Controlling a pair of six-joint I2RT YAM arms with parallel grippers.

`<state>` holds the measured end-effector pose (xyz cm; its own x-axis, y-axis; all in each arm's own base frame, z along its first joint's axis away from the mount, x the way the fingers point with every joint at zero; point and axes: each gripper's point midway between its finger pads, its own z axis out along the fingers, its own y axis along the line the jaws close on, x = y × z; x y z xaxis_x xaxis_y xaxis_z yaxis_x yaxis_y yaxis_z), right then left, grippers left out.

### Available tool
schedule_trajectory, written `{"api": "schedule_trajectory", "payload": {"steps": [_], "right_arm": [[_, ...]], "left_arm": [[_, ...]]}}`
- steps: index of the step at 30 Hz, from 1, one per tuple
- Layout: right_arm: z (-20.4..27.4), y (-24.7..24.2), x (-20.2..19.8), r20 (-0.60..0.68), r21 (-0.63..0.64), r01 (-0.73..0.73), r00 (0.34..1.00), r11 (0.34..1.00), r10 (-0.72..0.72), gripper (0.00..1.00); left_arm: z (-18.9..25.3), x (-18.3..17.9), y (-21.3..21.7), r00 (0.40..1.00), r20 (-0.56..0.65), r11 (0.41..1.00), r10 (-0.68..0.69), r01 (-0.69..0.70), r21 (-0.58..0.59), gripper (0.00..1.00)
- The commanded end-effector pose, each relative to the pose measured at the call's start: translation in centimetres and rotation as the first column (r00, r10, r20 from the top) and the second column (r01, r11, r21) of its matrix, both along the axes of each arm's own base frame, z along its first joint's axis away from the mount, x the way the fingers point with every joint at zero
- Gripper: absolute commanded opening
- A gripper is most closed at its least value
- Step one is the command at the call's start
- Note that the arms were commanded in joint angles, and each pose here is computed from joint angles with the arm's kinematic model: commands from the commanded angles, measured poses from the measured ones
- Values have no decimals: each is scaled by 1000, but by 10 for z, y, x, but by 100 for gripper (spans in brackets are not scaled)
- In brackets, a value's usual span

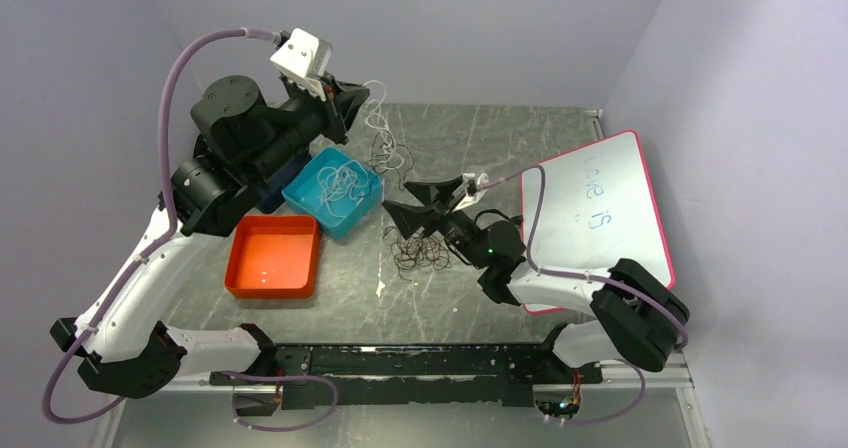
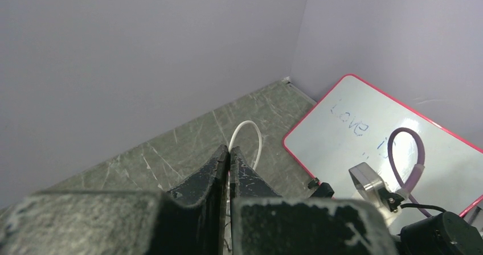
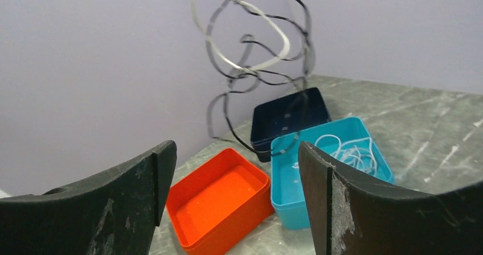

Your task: Untangle the cables

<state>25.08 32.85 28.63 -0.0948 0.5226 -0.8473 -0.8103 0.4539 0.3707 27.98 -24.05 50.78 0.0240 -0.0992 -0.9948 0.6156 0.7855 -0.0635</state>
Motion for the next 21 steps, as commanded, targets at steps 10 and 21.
{"api": "schedule_trajectory", "payload": {"steps": [10,21], "right_arm": [[2,-2,25,-27,14,123,992,992,-123,81],[-7,-3,35,-65,-3,162,985,987,-162,79]], "left_arm": [[14,-6,4,1000,30,998,2,0,-56,7],[12,-6,2,1000,25,998,-7,9,-63,7]]}}
